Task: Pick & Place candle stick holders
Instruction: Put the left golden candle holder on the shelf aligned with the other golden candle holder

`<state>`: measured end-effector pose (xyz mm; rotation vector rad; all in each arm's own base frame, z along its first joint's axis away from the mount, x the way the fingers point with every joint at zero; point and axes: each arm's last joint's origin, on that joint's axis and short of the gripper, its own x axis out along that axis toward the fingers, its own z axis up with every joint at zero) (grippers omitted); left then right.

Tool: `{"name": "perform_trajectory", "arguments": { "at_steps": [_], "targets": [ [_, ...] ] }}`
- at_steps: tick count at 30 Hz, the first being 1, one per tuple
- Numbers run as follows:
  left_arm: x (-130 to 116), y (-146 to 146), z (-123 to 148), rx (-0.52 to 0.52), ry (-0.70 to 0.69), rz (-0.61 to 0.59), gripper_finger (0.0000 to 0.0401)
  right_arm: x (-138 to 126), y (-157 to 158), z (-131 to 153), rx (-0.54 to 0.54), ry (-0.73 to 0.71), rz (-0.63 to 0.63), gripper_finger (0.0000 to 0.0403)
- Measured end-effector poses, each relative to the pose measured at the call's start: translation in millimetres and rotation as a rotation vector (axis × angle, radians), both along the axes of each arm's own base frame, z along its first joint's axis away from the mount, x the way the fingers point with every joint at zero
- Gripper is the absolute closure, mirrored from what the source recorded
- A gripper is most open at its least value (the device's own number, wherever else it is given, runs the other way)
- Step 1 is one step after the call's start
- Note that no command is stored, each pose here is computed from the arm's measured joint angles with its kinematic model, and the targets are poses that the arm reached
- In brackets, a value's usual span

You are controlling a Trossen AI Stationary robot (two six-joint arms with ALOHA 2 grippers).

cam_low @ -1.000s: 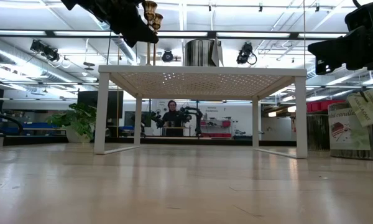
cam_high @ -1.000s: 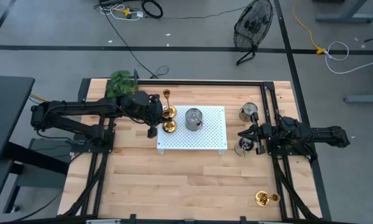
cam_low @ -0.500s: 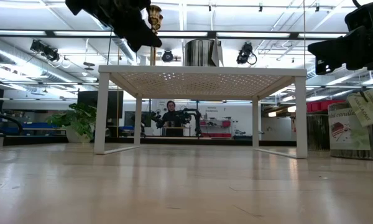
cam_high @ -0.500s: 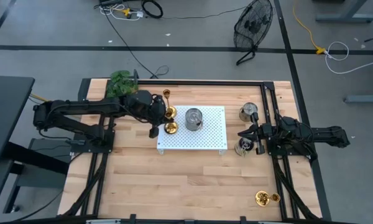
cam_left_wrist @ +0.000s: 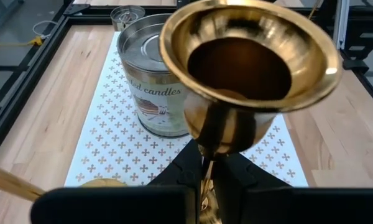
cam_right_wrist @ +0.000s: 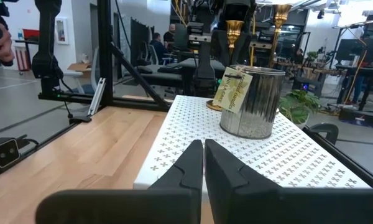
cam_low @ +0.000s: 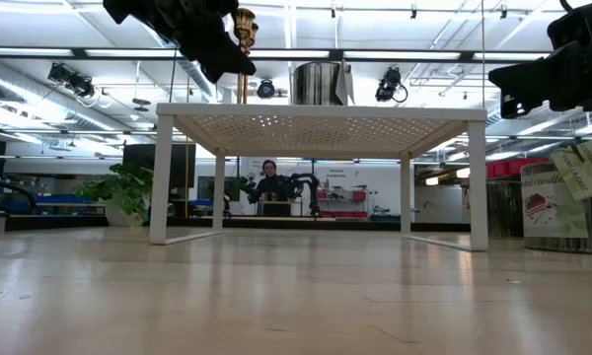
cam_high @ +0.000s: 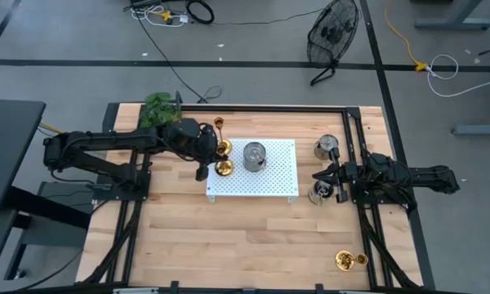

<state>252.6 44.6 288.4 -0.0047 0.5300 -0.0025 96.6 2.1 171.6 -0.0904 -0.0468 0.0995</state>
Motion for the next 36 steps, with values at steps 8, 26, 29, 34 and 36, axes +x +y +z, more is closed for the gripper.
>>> {"name": "perform_trajectory", "arguments": {
  "at_steps": [8,26,29,34,36],
  "targets": [
    [-1.5,6.6,-0.1,-0.029,0.002,0.039,0.037,0.0,0.0,0.0,0.0,0.0,0.0,0.0382],
    [-3.3,8.0,-1.9,-0.038,0.027,0.042,0.0372,0.0,0.0,-0.1,0.0,0.0,0.0,0.0382],
    [-3.3,8.0,-2.0,-0.038,0.029,0.042,0.037,0.0,0.0,0.0,0.0,0.0,0.0,0.0382],
    [-3.5,8.0,-2.3,-0.039,0.031,0.042,0.0369,0.0,0.0,0.0,0.0,0.0,0.0,0.0382],
    [-3.5,7.9,-2.4,-0.039,0.031,0.041,0.037,0.0,0.0,0.0,0.0,0.0,0.0,0.0382]
  ]
}}
